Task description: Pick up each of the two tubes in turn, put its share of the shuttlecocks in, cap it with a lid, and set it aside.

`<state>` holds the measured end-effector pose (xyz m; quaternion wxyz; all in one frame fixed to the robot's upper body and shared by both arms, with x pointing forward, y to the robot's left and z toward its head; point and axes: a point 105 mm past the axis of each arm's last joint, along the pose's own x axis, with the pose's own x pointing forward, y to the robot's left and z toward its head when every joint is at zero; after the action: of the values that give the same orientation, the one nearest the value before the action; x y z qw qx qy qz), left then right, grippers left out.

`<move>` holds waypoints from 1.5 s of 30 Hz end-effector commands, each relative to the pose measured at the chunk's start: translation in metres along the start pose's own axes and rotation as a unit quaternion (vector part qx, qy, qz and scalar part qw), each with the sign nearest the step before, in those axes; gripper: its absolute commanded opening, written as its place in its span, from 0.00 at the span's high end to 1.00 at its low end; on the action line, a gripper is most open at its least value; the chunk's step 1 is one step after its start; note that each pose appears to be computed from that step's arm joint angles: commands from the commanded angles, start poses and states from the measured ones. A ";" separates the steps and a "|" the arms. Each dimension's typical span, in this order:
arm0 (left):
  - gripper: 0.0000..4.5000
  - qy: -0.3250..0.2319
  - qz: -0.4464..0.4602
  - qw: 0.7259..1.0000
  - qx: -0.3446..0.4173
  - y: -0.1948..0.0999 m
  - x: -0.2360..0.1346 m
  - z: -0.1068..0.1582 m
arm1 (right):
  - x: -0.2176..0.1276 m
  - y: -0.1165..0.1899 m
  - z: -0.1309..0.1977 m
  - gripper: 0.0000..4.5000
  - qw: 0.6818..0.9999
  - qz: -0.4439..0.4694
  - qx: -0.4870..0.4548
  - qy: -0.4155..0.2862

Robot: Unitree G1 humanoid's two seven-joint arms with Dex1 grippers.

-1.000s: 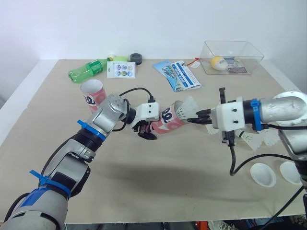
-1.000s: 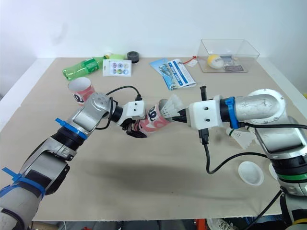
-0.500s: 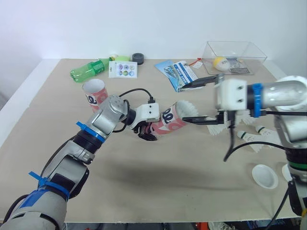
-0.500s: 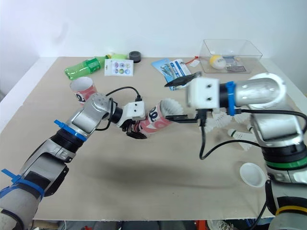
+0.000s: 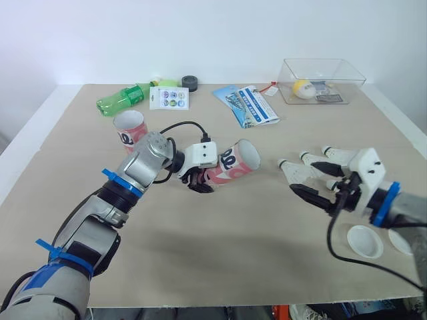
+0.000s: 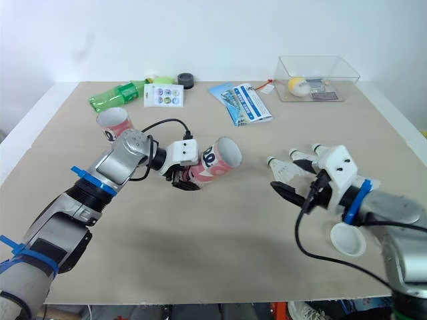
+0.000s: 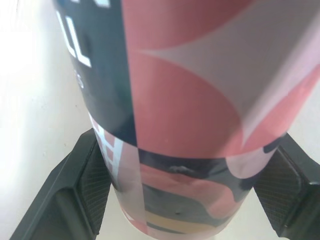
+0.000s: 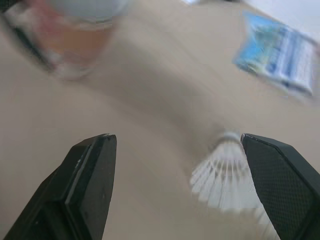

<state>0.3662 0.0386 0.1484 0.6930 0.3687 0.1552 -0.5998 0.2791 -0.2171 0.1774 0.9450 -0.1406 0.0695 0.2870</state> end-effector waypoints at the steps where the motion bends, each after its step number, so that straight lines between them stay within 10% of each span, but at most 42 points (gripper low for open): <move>1: 0.18 -0.011 0.006 1.000 0.027 0.000 -0.003 0.014 | 0.000 0.002 -0.001 0.05 0.998 -0.056 0.027 -0.003; 28: 0.18 -0.021 -0.005 1.000 0.021 -0.006 0.003 0.016 | 0.066 -0.016 -0.037 0.05 0.983 -0.161 0.091 -0.012; 37: 0.18 0.003 -0.007 1.000 0.027 -0.003 0.009 0.006 | 0.077 -0.020 -0.032 0.99 0.982 -0.169 0.076 -0.025; 45: 0.18 0.018 -0.010 0.999 0.034 -0.001 0.018 -0.002 | 0.079 -0.016 -0.022 0.99 0.986 -0.156 0.045 -0.036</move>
<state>0.3660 0.0249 0.1422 0.6744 0.3836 0.1378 -0.6156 0.3515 -0.1989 0.1227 0.9865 -0.0776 0.0634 0.1294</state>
